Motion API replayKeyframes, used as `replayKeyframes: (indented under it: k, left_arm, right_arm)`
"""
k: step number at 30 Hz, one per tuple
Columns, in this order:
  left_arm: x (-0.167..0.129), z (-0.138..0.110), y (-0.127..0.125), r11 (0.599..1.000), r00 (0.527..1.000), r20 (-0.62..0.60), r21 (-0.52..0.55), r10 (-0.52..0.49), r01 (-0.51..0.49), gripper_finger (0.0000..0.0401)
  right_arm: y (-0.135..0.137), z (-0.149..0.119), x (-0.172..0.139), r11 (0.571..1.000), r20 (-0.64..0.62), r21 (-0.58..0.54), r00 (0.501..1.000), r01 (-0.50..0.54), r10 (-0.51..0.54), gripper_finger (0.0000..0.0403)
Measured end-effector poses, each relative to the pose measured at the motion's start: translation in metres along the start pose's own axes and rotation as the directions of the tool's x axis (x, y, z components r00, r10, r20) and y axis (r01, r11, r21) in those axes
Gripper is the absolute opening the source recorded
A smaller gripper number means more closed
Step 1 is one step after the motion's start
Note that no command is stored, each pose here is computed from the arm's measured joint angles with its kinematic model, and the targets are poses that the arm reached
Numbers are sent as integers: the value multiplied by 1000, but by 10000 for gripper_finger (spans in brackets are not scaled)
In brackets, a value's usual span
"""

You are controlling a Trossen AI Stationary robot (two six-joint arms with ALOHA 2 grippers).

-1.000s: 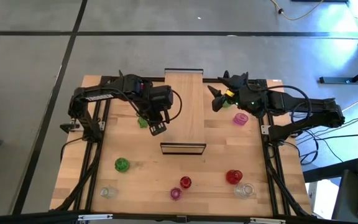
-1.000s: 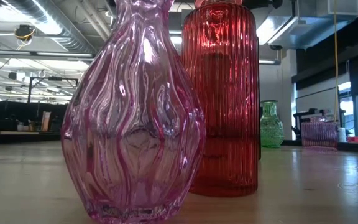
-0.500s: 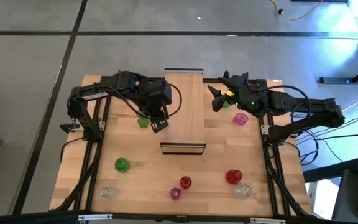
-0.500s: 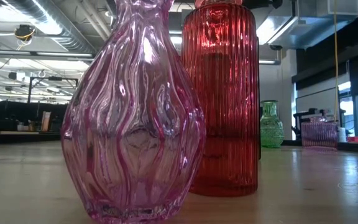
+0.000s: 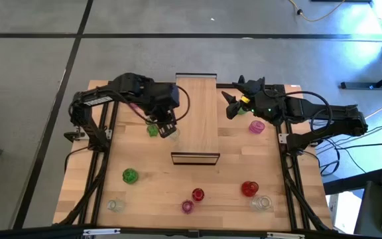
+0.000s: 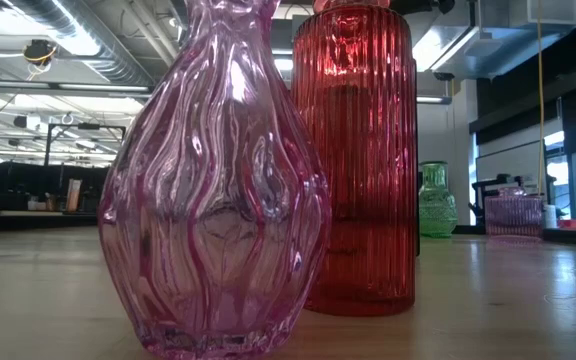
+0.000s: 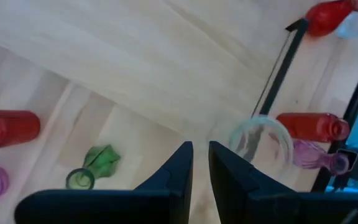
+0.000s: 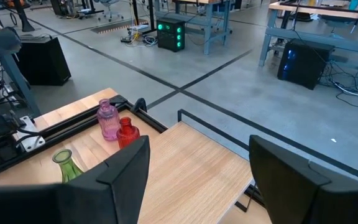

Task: Sort vases onto shelf
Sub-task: Put the top transparent vase on the shelf

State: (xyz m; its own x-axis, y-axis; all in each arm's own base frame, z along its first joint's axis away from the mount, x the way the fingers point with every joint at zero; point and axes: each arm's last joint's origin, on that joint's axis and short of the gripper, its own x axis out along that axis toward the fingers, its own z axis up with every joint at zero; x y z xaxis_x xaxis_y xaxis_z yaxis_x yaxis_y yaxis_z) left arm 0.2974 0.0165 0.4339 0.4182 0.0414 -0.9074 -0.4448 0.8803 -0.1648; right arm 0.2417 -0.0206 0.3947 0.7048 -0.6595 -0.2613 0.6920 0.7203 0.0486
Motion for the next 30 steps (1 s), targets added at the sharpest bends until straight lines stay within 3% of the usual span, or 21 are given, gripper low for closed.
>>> replayKeyframes:
  k: [5, 10, 21, 30]
  left_arm:
    - [-20, -11, 0, 996, 991, 99, -37, 86, -83, 21]
    - [-24, -16, 4, 994, 991, 103, -83, 83, -75, 2]
    - [48, -36, 2, 987, 970, -199, -55, 140, -153, 0]
    - [52, -38, 2, 986, 965, -247, -112, 91, -122, 0]
  right_arm:
    - [0, 0, 0, 1000, 1, 1, 1000, 0, 0, 253]
    - [0, 0, 0, 1000, 2, 2, 1000, -1, 1, 253]
    - [1, 0, 0, 1000, -5, 3, 1000, -26, 26, 253]
    - [2, 0, 0, 999, -11, 4, 999, -52, 52, 253]
